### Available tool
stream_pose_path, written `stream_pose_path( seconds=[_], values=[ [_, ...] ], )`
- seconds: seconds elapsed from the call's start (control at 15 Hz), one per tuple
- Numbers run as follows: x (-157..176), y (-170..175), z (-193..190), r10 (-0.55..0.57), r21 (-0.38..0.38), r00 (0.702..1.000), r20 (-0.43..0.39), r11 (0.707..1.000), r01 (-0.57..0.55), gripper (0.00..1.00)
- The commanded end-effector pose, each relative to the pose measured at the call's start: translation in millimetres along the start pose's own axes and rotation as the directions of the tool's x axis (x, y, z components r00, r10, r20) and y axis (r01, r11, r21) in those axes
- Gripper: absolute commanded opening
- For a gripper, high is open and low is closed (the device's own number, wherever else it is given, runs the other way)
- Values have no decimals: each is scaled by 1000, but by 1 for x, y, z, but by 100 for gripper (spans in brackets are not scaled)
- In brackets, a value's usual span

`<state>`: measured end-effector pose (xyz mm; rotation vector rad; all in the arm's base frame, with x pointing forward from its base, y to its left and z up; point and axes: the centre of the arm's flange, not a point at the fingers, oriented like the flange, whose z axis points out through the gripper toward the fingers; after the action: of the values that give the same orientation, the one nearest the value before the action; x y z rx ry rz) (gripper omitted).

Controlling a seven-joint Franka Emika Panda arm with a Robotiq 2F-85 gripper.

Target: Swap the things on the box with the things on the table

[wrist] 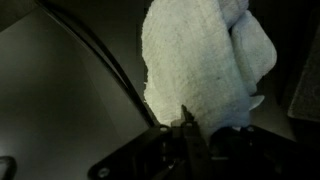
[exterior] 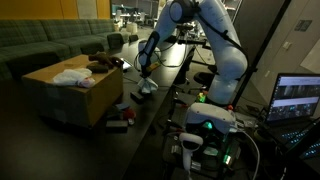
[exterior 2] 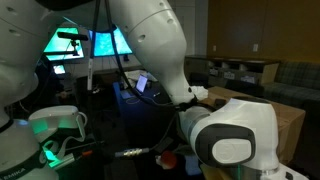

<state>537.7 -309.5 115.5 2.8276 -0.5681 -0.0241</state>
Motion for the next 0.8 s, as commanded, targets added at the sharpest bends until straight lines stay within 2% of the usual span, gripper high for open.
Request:
stream_pose_path(
  seconds=[0.0,0.53,0.6,0.73],
  values=[
    [8,-4,0,-6,15,1000,-9,1000,6,35],
    [-6,-29,-38,-33,24,998,-59,999,34,93],
    [-9,-34,-47,-40,34,997,-72,998,43,99],
    [-17,-56,-60,-67,55,993,-100,996,73,100]
  ],
)
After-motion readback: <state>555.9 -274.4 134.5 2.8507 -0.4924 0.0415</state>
